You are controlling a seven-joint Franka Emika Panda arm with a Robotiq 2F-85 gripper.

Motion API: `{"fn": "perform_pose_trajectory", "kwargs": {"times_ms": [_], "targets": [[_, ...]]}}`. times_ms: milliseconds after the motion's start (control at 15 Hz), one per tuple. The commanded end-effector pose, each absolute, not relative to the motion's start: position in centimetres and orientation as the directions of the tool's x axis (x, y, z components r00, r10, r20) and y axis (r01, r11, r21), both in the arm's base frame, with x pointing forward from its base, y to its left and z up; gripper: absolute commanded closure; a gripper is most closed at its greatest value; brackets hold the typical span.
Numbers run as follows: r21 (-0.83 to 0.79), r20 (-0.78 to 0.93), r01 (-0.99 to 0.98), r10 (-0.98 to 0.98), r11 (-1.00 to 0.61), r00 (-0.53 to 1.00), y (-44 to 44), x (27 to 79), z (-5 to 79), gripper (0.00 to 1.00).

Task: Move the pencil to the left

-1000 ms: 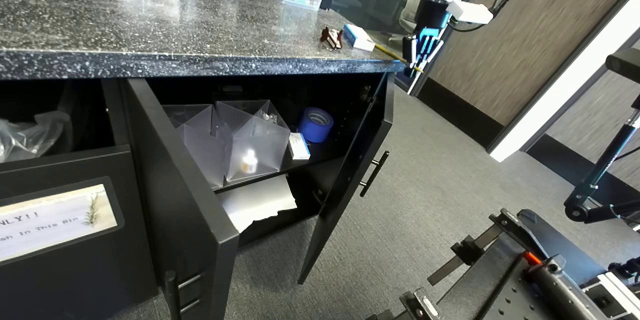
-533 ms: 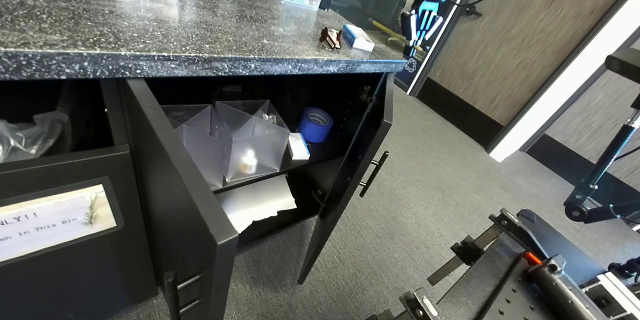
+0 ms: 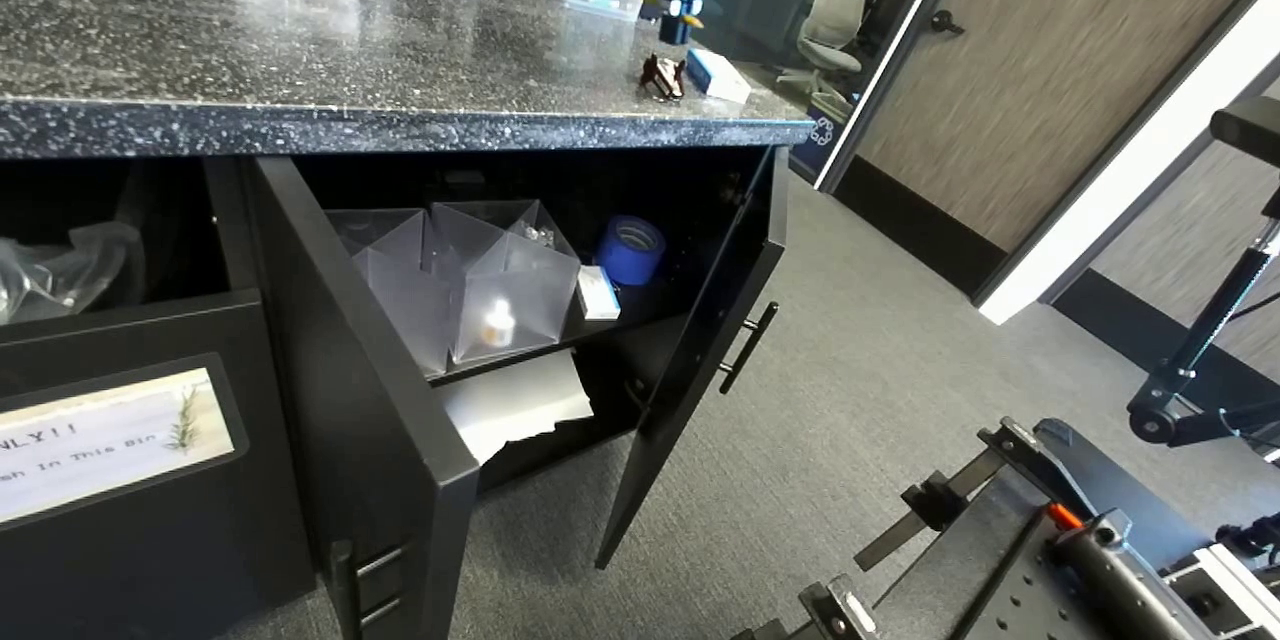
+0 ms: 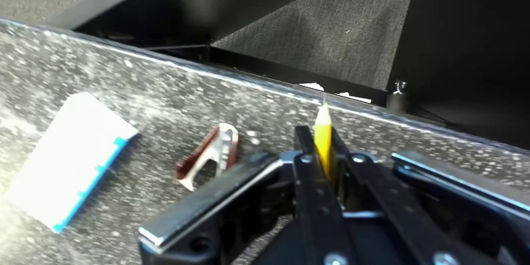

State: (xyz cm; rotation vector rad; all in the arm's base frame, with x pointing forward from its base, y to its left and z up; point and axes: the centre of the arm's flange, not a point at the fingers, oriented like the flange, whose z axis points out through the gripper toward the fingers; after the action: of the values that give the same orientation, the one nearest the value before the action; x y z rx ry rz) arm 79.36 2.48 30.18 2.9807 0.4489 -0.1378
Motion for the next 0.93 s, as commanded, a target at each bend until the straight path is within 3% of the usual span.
{"fn": "perform_pose_trajectory", "kwargs": {"times_ms": [0,400,733,800,867], "targets": [[0.147,-0.11,0.392,0.379,-0.908,0.919,9.1,85.4,28.3,0.98],[0.188,-0.12,0.44,0.424,-0.878,0.898,11.1,86.5,22.1,0.98],[0.208,-0.112,0.436,0.422,-0.876,0.9,10.4,86.9,22.5,0.98],[0.198,-0.117,0.435,0.419,-0.879,0.9,10.2,86.9,22.3,0.67],[0.187,-0.119,0.43,0.414,-0.883,0.903,10.0,86.9,22.2,0.65]]}}
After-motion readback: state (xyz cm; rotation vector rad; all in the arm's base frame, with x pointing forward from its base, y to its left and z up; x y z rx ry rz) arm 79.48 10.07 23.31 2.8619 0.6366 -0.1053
